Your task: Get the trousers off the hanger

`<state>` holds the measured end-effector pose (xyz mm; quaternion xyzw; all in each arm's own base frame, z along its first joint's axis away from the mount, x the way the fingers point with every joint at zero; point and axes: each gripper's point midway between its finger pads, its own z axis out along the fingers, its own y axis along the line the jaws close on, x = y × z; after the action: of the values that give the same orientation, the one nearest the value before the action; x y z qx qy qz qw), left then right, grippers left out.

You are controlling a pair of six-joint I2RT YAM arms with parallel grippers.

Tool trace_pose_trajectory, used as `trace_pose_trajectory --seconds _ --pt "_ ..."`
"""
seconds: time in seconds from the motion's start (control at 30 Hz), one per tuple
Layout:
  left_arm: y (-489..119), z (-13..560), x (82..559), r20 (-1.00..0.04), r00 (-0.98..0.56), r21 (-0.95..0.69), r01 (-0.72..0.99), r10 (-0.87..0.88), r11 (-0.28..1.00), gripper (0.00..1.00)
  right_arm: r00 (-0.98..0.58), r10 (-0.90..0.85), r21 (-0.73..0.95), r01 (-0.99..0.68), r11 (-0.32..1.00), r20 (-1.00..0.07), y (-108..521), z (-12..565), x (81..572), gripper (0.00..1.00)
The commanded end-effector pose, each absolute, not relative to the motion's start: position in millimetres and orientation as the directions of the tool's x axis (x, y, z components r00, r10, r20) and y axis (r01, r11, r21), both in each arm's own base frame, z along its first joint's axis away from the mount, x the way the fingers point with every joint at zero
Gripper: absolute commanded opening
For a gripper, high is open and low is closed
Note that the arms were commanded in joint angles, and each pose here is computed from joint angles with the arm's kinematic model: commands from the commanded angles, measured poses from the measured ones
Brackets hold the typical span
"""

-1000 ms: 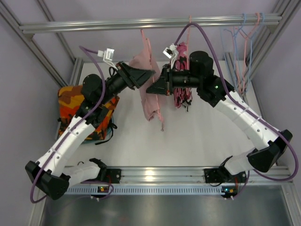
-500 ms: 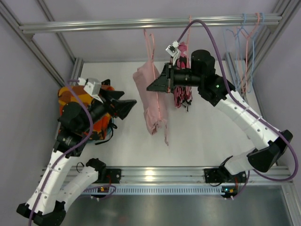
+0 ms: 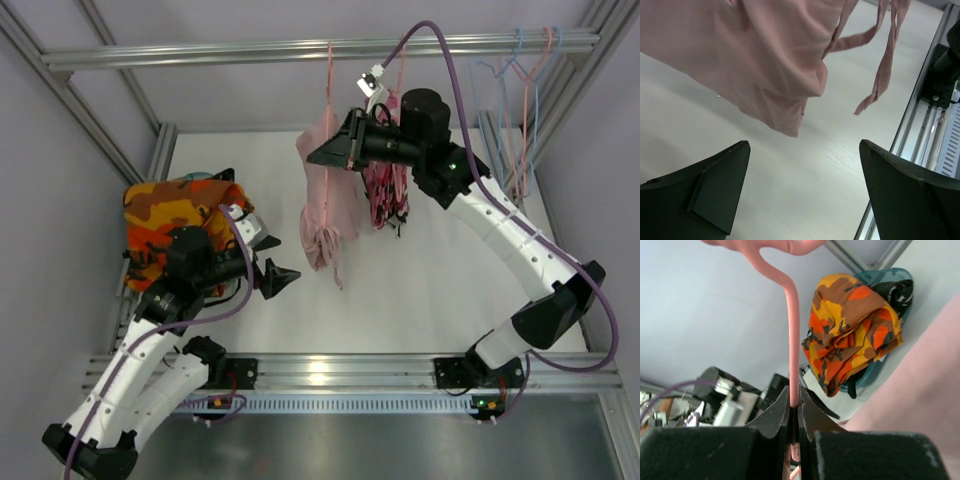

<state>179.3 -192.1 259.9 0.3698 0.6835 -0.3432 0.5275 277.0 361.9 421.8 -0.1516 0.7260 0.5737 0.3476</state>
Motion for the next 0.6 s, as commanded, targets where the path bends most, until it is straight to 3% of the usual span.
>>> trace_pose_trajectory --seconds 0.0,0.2,0.37,0.57 --pt "-198 254 196 -0.981 -0.086 0.011 0.866 0.171 0.5 0.96 -0.632 0.313 0.705 -0.65 0.284 -0.709 353 473 295 0.0" --pt "-197 260 220 -0.995 -0.059 0.001 0.8 0.08 0.6 0.99 -0.642 0.322 0.717 -0.645 0.263 -0.696 359 478 300 0.0" --pt "-207 251 228 -0.995 -0.089 -0.038 0.792 0.053 0.609 0.99 -0.654 0.331 0.732 -0.627 0.266 -0.68 361 475 304 0.0" --pt "-230 261 239 -0.999 -0.018 0.005 0.8 0.033 0.6 0.98 -0.656 0.333 0.735 -0.625 0.263 -0.677 364 476 306 0.0"
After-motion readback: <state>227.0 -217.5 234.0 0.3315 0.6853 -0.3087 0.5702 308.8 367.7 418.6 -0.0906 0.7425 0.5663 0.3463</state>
